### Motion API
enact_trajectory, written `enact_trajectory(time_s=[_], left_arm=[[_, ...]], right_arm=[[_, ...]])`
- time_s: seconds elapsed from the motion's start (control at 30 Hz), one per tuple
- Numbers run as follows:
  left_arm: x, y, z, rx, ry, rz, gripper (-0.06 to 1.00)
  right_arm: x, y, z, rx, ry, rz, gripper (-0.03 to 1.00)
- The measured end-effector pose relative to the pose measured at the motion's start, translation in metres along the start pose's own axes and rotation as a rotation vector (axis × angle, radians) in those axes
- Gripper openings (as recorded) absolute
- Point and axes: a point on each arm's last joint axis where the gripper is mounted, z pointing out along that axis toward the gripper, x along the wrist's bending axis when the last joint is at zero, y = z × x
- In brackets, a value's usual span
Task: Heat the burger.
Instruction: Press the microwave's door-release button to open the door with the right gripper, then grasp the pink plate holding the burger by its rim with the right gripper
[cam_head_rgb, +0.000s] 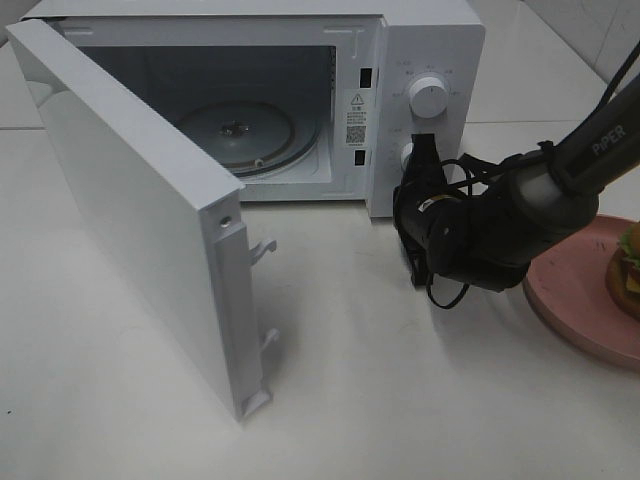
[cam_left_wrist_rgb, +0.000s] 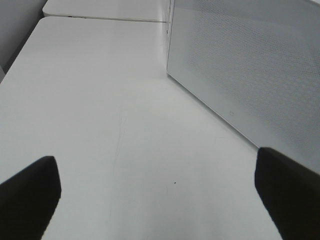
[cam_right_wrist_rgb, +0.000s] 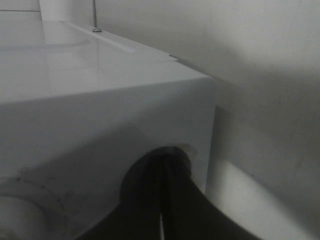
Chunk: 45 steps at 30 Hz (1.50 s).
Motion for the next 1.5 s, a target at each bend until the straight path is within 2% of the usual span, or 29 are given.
enact_trajectory(time_s=[0.63,1.1,1.37,1.47,1.5], left_arm=[[0.000,0.000,0.000,0.000,0.000,0.000,0.97],[0.000,0.000,0.000,0.000,0.000,0.000,0.97],[0.000,0.000,0.000,0.000,0.000,0.000,0.97],[0.000,0.000,0.000,0.000,0.000,0.000,0.97],[0.000,0.000,0.000,0.000,0.000,0.000,0.97]], right_arm=[[0.000,0.005,-0.010,0.062,-0.025,0.024,0.02],[0.005,0.014,-0.042,0.094,-0.067,-0.012,0.02],[0.011,0.018,-0.067,0.168,-0.152,-0.131,0.02],[0.016,0.018,-0.076,0.209,-0.192,-0.203,0.02],[0.021,0.017,-0.081,0.241,-0.205,-0.271,0.02]])
